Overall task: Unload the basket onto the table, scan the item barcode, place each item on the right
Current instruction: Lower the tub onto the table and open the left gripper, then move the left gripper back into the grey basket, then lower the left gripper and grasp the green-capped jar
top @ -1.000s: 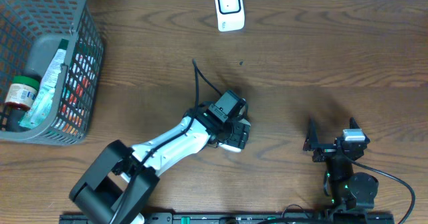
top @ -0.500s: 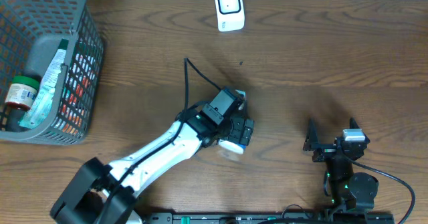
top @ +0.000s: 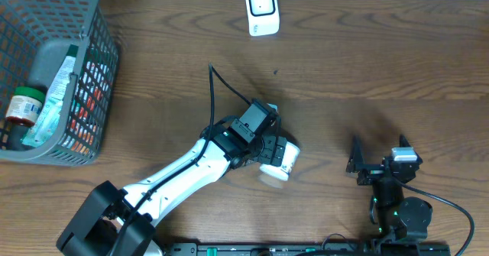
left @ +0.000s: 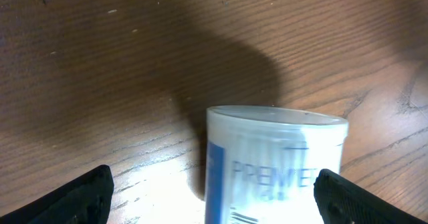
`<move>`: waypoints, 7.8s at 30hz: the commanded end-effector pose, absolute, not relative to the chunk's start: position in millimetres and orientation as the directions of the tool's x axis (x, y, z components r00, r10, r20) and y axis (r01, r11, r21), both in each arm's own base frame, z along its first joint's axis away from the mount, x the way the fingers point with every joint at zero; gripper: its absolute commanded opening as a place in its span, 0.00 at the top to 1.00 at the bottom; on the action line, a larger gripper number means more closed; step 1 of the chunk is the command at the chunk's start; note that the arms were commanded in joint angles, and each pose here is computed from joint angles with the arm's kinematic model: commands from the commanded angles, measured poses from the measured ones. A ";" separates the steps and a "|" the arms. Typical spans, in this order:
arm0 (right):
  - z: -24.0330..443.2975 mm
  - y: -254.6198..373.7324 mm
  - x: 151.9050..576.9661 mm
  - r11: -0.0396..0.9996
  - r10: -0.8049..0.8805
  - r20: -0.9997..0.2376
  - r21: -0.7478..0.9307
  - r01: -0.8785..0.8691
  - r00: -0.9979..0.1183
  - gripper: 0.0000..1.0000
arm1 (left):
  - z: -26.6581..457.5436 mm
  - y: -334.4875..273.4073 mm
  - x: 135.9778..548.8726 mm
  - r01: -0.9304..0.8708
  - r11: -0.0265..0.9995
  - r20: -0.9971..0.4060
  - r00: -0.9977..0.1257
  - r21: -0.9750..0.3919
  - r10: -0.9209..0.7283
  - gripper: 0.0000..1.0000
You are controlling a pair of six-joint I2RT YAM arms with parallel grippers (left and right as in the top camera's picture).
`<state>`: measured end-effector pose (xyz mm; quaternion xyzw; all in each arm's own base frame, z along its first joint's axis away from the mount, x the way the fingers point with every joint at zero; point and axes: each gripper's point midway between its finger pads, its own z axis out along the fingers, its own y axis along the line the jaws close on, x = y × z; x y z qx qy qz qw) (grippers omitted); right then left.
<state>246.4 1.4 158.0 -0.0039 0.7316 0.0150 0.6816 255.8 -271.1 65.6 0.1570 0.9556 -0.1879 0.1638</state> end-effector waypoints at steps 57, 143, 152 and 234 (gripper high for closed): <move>157.7 -0.9 246.1 1.000 0.025 -0.997 0.026 -0.014 -0.071 0.01 | 174.7 -161.1 338.0 0.188 0.978 -0.399 -0.907 -0.093 0.137 0.93; 157.8 -0.9 246.1 1.000 0.025 -0.997 0.026 -0.014 -0.070 0.01 | 290.0 269.0 362.2 -0.759 0.637 -0.701 -0.384 -0.130 -0.601 0.35; 157.8 -0.9 246.1 1.000 0.025 -0.997 0.026 -0.014 -0.070 0.01 | 257.3 272.1 366.6 -0.697 0.717 -0.674 -0.520 -0.018 -0.524 0.28; 157.8 -0.9 246.1 1.000 0.025 -0.997 0.026 -0.014 -0.070 0.01 | 164.9 281.7 430.4 -0.429 0.885 -0.552 -0.789 0.183 -0.269 0.24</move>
